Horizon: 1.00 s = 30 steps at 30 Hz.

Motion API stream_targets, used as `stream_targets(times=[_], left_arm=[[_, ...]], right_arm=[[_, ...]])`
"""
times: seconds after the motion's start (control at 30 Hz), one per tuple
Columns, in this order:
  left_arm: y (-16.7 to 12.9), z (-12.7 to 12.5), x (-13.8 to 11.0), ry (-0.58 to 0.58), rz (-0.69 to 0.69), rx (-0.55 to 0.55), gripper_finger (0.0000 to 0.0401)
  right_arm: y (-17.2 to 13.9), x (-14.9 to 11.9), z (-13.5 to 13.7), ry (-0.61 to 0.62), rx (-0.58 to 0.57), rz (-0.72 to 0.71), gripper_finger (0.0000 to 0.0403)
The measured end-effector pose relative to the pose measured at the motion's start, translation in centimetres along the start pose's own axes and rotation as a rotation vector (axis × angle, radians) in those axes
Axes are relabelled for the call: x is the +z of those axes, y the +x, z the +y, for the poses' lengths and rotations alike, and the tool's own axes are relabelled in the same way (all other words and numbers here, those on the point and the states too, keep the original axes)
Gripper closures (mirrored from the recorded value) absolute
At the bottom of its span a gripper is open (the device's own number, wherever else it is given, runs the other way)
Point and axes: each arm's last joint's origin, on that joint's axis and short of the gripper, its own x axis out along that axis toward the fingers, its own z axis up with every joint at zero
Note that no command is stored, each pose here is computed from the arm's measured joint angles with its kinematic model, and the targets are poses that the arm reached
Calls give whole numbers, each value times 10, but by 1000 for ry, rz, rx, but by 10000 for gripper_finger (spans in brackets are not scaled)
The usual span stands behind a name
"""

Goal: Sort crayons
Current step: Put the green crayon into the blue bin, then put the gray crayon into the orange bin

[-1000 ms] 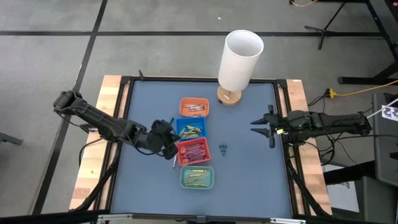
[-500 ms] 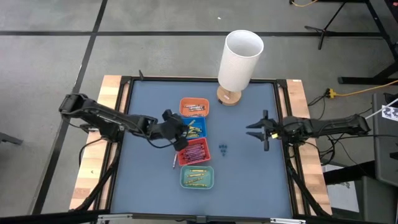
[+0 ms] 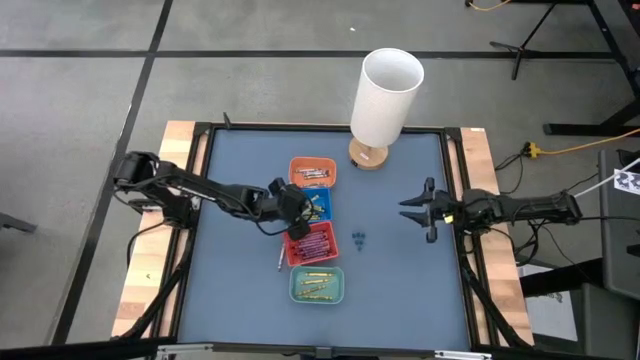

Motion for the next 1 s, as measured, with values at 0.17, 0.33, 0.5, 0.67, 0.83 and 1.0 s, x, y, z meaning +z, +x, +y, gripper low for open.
stream_targets(times=[0.17,0.33,0.5,0.67,0.83,1.0], left_arm=[[3,4,1,-8,11,9,399],[4,6,1,-10,14,17,399],[4,6,0,-7,20,19,388],[4,7,-1,0,31,25,345],[4,7,-1,-1,31,26,302],[-3,7,1,-12,50,-44,286]], right_arm=[[-6,5,0,-26,18,-79,279],[-6,5,0,-43,22,-84,279],[-6,5,0,-45,21,-85,279],[-6,5,0,-48,20,-83,279],[-6,5,0,-48,18,-83,279],[-6,5,0,-48,18,-82,279]])
